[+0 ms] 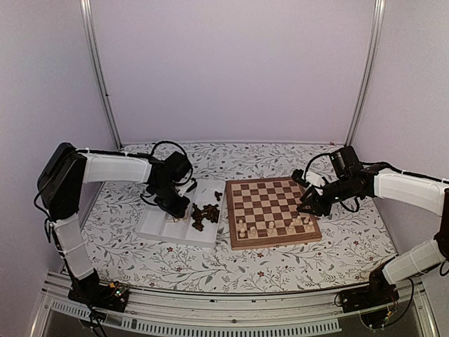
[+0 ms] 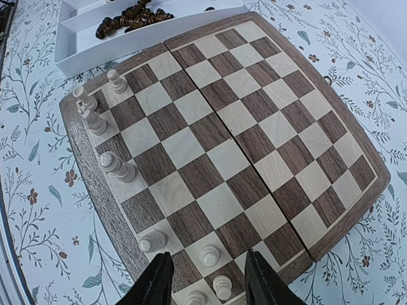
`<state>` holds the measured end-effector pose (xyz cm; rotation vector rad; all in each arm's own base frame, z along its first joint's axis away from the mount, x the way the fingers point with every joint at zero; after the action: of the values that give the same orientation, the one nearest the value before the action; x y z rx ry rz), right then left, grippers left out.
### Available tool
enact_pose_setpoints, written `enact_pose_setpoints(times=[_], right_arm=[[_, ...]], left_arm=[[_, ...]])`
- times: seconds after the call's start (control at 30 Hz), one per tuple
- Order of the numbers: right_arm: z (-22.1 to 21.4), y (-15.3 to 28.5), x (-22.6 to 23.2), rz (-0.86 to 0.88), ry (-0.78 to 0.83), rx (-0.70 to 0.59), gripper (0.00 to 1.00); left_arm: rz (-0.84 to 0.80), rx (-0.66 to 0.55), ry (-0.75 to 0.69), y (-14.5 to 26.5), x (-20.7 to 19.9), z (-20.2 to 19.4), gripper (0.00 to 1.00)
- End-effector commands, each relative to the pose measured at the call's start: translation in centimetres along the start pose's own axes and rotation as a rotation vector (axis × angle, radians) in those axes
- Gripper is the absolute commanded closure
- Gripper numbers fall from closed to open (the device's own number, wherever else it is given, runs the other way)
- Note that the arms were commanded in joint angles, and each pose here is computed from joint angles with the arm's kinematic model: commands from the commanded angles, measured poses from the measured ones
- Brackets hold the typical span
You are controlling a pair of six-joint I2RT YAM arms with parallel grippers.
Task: Set up the chess pieces on the board
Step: Pick up the chess piece from the storage box, then place the chess piece on the chessboard.
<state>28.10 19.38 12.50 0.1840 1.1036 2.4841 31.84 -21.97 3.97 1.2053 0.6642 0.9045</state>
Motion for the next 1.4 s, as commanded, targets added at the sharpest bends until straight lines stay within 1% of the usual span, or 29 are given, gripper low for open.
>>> enact_pose_setpoints(times=[0.0, 0.13, 0.27, 0.43, 0.57, 0.63, 0.73, 0.87, 1.0, 1.13, 1.37], right_arm=[[0.2, 0.3, -0.4, -0.025, 0.000, -0.012, 0.60], [0.1, 0.3, -0.4, -0.025, 0.000, -0.009, 0.60], [0.1, 0.3, -0.4, -0.027, 0.000, -0.009, 0.60], [0.1, 0.2, -0.4, -0.026, -0.001, -0.008, 0.60], [0.1, 0.2, -0.6, -0.030, 0.001, -0.007, 0.60], [0.1, 0.2, -0.7, -0.035, 0.003, -0.007, 0.60], [0.0, 0.2, -0.8, -0.044, 0.004, -0.004, 0.60], [-0.2, 0.4, -1.6, -0.087, 0.001, 0.008, 0.60], [-0.7, 0.8, -2.7, -0.118, -0.031, 0.010, 0.60], [-0.9, 1.0, -2.9, -0.127, -0.043, 0.009, 0.59], [-1.1, 1.2, -3.2, -0.139, -0.047, 0.011, 0.59]], left_arm=[[-0.013, 0.020, 0.008, 0.0, 0.2, -0.1, 0.75], [-0.018, 0.029, 0.012, 0.1, 0.1, -0.2, 0.82], [-0.024, 0.006, 0.016, 1.8, -0.1, 0.4, 0.87], [-0.031, -0.042, 0.017, 5.2, -0.6, 1.6, 0.89], [-0.039, -0.096, -0.014, 7.7, -2.0, 3.0, 0.89], [-0.048, -0.122, -0.047, 8.5, -3.3, 3.8, 0.89], [-0.097, -0.160, -0.145, 9.3, -6.9, 5.0, 0.89], [-0.144, -0.173, -0.295, 9.1, -12.6, 6.4, 0.89], [-0.155, -0.200, -0.391, 8.8, -16.6, 8.2, 0.90], [-0.173, -0.214, -0.445, 8.0, -19.2, 9.6, 0.90], [-0.178, -0.151, -0.522, 5.4, -20.9, 9.6, 0.90]])
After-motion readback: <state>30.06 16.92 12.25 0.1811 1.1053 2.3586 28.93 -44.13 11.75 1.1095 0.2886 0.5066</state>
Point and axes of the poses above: each gripper's point midway between its finger pads, its own y axis back along the fingers, its own x axis along the line the jaws close on, z = x × y, the point moved 1 cm from there along y, back along the fingers, and after that the axes turned 1 degree about y, right-handed, at the moved point
